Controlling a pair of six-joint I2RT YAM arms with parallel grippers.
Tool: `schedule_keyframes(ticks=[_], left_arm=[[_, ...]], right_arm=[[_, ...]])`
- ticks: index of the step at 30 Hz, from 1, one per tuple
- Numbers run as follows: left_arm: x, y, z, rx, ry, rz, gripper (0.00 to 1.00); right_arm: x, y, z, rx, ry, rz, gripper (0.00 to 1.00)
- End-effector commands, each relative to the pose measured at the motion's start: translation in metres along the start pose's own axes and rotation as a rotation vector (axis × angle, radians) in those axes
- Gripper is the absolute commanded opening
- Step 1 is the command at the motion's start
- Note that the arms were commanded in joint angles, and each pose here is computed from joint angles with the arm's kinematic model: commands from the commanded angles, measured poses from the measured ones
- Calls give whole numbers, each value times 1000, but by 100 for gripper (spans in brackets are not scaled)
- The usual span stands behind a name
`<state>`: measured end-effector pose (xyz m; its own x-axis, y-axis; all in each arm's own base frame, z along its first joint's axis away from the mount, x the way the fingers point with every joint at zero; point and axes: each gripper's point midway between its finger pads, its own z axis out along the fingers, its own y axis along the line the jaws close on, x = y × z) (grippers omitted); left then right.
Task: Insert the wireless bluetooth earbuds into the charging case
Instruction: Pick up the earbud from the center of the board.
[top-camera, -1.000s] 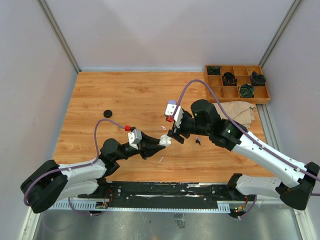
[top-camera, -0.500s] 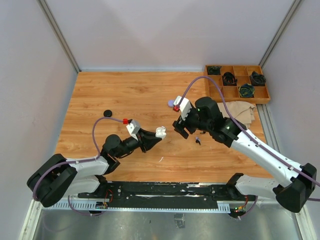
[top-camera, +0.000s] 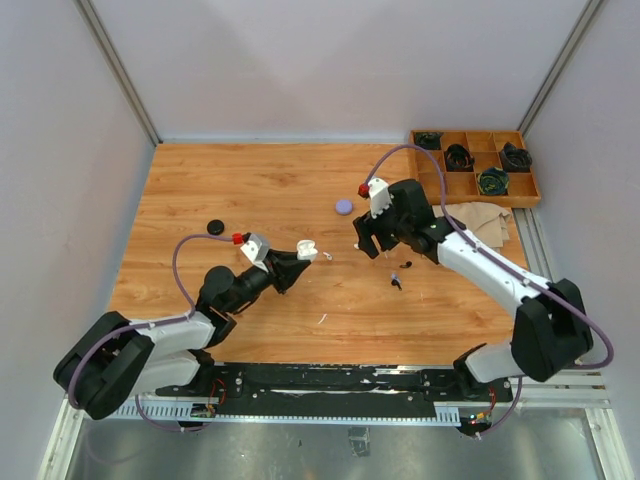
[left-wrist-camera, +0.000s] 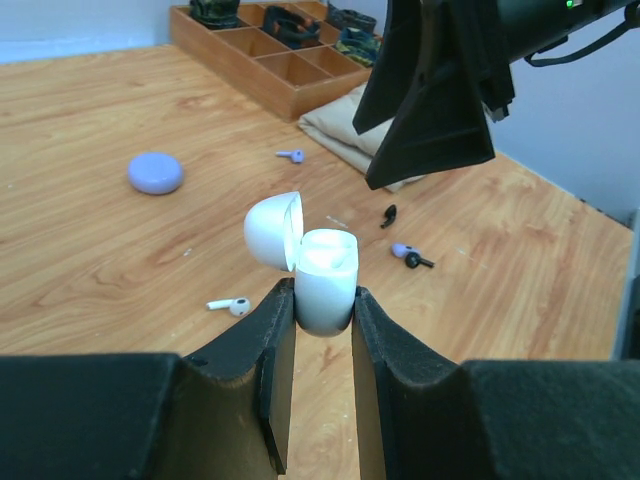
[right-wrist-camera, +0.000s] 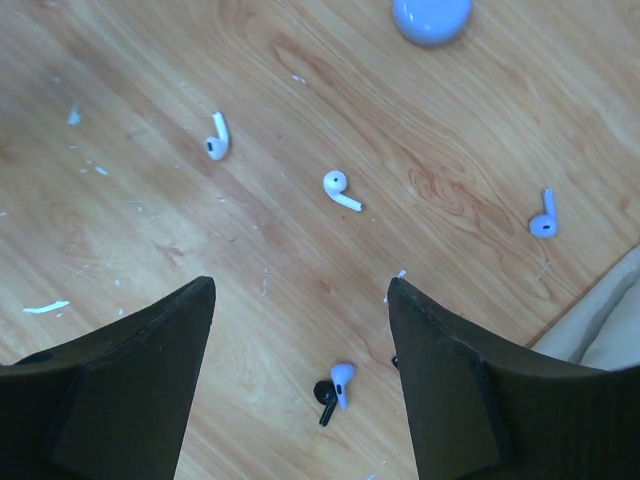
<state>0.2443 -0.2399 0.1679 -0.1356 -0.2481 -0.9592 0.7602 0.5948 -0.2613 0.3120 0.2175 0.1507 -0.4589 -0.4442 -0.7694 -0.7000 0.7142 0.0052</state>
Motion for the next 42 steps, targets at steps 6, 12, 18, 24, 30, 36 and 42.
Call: schedule_keyframes(ticks=[6, 12, 18, 24, 30, 36, 42], left_arm=[[7, 35, -2, -95, 16, 96, 0], [3, 35, -2, -38, -6, 128, 0], [9, 25, -9, 11, 3, 141, 0], [4, 16, -15, 50, -14, 178, 0], [3, 10, -18, 80, -25, 205, 0], [4, 9, -17, 94, -26, 201, 0], [6, 7, -15, 109, -24, 187, 0]], right_arm=[[-7, -31, 41, 51, 40, 70, 71], [-11, -46, 62, 52, 82, 46, 69], [-3, -59, 84, 44, 174, -6, 63], [13, -52, 96, -37, 268, -19, 57], [31, -34, 100, -146, 350, 5, 55], [48, -20, 109, -192, 423, 4, 55], [60, -20, 115, -185, 473, 11, 55]])
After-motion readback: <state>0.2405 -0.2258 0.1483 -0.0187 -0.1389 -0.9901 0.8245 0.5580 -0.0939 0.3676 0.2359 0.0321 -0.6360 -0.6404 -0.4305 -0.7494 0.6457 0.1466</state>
